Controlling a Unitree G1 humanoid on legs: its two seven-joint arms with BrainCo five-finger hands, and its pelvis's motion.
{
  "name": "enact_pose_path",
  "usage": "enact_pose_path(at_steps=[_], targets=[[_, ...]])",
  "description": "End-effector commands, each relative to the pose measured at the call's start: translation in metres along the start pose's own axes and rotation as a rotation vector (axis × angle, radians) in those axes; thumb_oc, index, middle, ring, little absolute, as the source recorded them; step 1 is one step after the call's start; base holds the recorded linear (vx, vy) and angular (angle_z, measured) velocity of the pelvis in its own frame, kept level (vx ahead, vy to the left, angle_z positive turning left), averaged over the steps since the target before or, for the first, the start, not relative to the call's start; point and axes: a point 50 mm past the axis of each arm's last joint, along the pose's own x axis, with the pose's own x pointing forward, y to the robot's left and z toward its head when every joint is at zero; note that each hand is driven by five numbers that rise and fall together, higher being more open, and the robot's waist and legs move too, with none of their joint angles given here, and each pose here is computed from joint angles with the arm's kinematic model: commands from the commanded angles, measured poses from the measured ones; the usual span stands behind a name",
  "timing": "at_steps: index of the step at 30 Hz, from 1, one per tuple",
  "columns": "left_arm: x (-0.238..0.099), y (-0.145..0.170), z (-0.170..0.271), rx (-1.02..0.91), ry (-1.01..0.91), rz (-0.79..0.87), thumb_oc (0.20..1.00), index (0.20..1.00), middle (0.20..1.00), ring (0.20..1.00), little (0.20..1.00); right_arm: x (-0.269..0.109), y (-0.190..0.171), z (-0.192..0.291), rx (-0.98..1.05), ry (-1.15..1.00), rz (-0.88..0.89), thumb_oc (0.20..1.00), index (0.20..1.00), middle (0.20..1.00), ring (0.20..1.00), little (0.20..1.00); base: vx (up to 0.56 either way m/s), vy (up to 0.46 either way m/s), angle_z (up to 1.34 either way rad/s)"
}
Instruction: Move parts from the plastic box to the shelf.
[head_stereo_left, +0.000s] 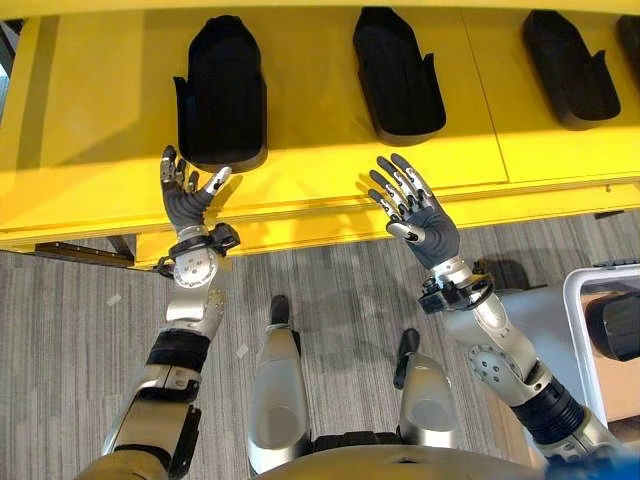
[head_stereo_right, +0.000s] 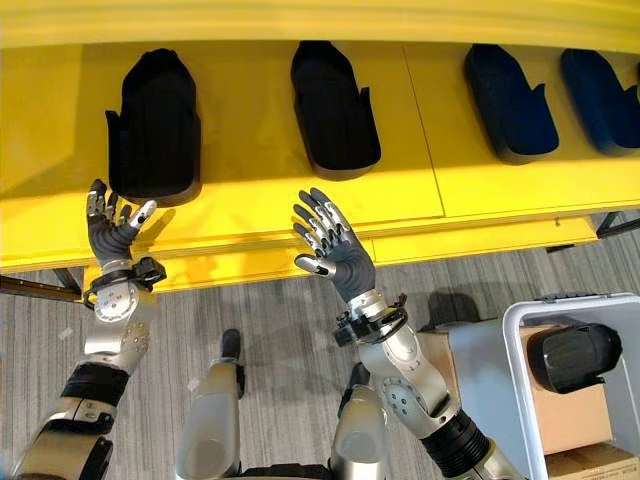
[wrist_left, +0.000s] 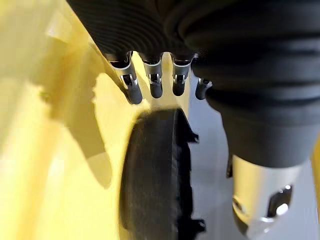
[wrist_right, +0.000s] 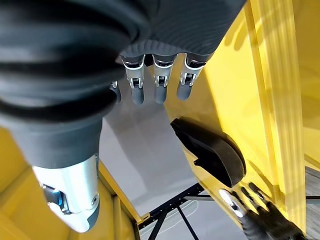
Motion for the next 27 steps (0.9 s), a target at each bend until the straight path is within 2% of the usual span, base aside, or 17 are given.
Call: enact_pose_path(at_steps=[1, 7, 13, 14, 18, 27], targets=[[-0.006, 0.015, 0.009, 0.023, -0.068, 0.019, 1.000, 1.000, 1.000, 1.000, 1.000, -0.001, 0.013, 0.028, 0.018, -0.150, 0.076, 1.000, 1.000, 1.000, 1.000, 1.000, 0.00, 0.000, 0.00], [-0.022, 0.034, 0.011, 0.074, -0.072, 0.007, 1.000, 1.000, 1.000, 1.000, 1.000, 0.000, 0.011, 0.033, 0.000, -0.160, 0.083, 1.000, 1.000, 1.000, 1.000, 1.000, 0.00, 0.000, 0.00], [-0.037, 0.025, 0.012, 0.184, -0.078, -0.157, 1.000, 1.000, 1.000, 1.000, 1.000, 0.000, 0.009, 0.038, -0.018, -0.180, 0.085, 1.000, 1.000, 1.000, 1.000, 1.000, 0.00, 0.000, 0.00], [-0.041, 0.020, 0.014, 0.271, -0.104, -0.230, 1.000, 1.000, 1.000, 1.000, 1.000, 0.000, 0.008, 0.040, -0.023, -0.187, 0.085, 1.000, 1.000, 1.000, 1.000, 1.000, 0.01, 0.003, 0.03], [-0.044, 0.013, 0.015, 0.367, -0.127, -0.303, 1.000, 1.000, 1.000, 1.000, 1.000, -0.001, 0.008, 0.042, -0.031, -0.194, 0.088, 1.000, 1.000, 1.000, 1.000, 1.000, 0.00, 0.002, 0.01], [-0.048, 0.005, 0.035, 0.899, -0.401, -0.527, 1.000, 1.000, 1.000, 1.000, 1.000, -0.007, 0.002, 0.050, -0.077, -0.214, 0.080, 1.000, 1.000, 1.000, 1.000, 1.000, 0.00, 0.000, 0.00]])
